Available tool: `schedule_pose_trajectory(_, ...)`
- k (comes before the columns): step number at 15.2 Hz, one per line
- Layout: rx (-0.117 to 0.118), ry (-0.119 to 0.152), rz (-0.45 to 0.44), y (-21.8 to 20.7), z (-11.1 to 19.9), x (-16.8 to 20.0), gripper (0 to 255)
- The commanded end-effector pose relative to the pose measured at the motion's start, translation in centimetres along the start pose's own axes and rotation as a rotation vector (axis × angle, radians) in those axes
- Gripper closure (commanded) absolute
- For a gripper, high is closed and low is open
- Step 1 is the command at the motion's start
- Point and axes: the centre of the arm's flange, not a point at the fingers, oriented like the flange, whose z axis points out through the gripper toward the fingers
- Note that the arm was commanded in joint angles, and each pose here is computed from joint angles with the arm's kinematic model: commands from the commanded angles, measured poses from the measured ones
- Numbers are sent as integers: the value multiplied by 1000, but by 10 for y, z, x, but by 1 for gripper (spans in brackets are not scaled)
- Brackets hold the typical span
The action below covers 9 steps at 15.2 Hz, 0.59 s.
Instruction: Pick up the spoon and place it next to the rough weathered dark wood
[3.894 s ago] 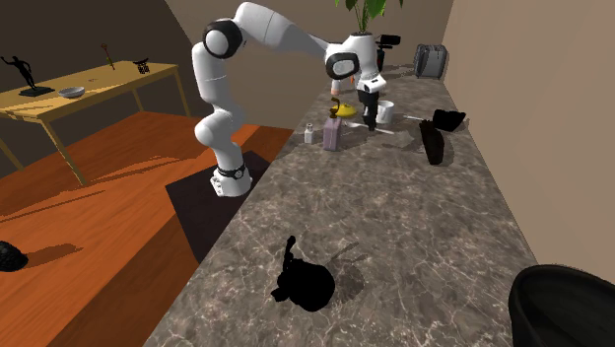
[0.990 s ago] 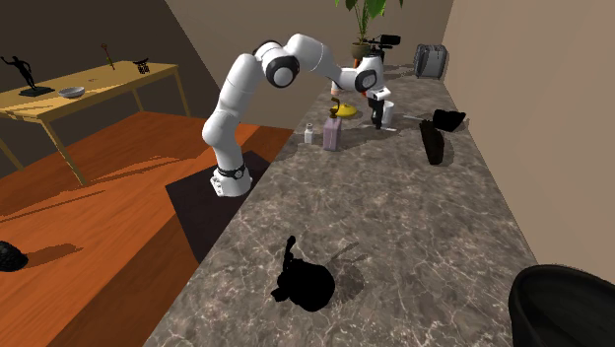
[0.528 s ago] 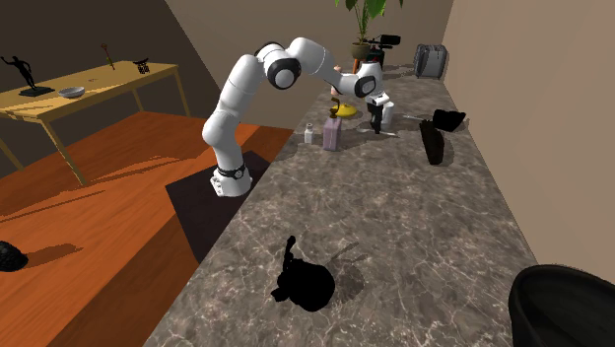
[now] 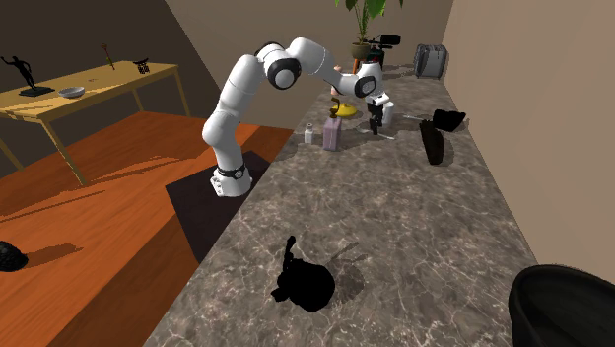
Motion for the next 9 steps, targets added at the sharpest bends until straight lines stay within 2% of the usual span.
schedule_pose_trajectory(1, 0, 0, 0, 0, 0, 0, 0)
schedule_pose_trajectory(3, 0, 0, 0, 0, 0, 0, 0)
schedule_pose_trajectory(7, 0, 0, 0, 0, -50, 0, 0)
schedule_pose_trajectory(9, 0, 0, 0, 0, -50, 0, 0)
